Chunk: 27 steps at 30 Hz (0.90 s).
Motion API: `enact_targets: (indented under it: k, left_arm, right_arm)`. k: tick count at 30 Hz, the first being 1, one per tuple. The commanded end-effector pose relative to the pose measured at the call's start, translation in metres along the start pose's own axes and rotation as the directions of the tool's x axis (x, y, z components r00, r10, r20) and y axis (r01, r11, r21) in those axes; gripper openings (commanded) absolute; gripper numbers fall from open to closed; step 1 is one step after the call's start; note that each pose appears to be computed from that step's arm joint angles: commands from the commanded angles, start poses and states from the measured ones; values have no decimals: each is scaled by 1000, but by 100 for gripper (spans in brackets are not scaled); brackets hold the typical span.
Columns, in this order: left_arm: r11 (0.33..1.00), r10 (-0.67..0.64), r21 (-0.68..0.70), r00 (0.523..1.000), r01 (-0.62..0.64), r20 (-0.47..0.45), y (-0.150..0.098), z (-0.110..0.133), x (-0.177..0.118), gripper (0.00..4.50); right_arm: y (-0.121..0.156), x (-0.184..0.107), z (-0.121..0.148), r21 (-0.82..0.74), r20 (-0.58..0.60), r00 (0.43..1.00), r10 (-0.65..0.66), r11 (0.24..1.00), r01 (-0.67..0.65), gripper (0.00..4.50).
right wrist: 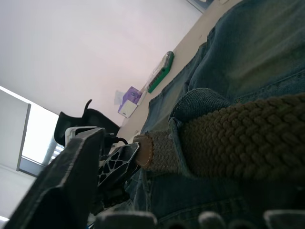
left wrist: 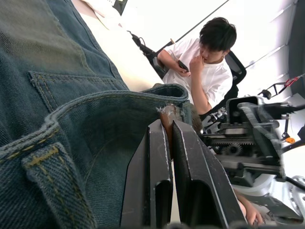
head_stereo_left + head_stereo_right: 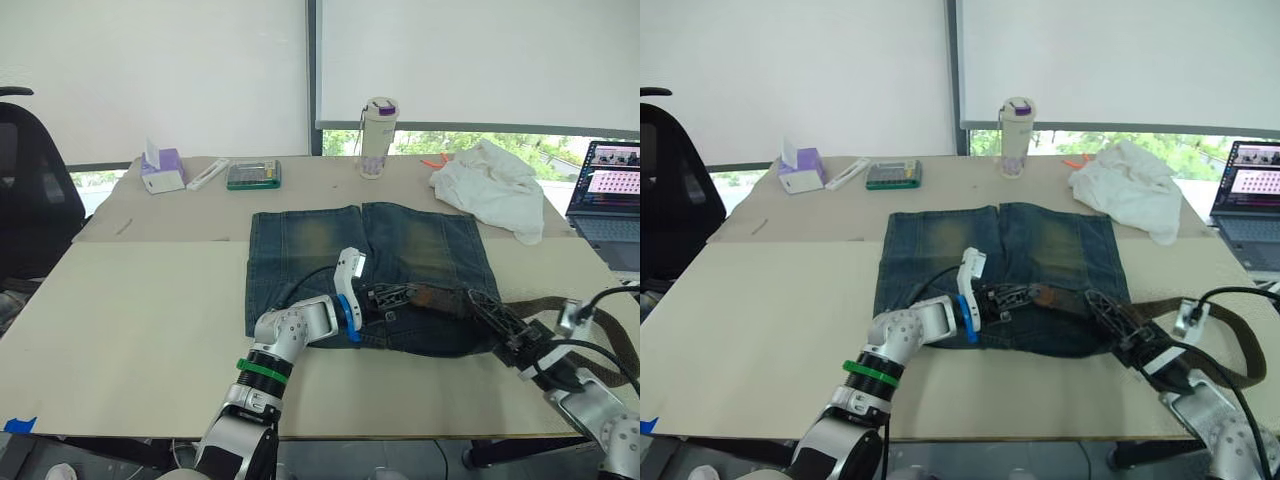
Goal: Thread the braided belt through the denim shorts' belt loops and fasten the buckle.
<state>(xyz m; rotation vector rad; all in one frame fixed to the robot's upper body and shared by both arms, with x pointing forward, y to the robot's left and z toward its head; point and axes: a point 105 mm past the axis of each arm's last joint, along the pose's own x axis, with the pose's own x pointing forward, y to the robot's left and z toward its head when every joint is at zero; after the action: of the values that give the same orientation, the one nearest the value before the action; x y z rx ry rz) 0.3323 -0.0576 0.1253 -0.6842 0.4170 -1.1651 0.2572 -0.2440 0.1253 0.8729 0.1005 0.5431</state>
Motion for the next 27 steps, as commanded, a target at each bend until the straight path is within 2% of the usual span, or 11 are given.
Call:
enact_targets:
  k: [1,6,12,15,19,23,27]
  left_arm:
    - [997,22,68,1000,-23,16,-3,8,2,0]
    - [989,111,95,994,-109,-12,11,5,-5,0]
    - [985,142,98,990,-139,-18,15,9,-17,0]
    - [985,159,75,987,-158,-7,17,9,-18,0]
    - [982,181,30,979,-184,96,19,25,-23,0]
    - [979,193,37,973,-199,127,18,30,-33,0]
    - [983,168,42,965,-180,200,10,46,-47,0]
  right_arm:
    - [25,-4,-11,-115,-73,996,47,992,-55,448]
    - [29,-3,-34,-146,-135,990,32,988,-51,448]
    - [18,9,-50,-237,-177,983,-43,971,0,448]
    - [18,13,-56,-241,-189,981,-30,970,-17,448]
    - [3,18,-55,-262,-133,986,-98,963,60,448]
    - [-4,20,-50,-260,-78,987,-138,959,113,448]
    - [-8,25,-43,-254,-13,985,-172,953,163,448]
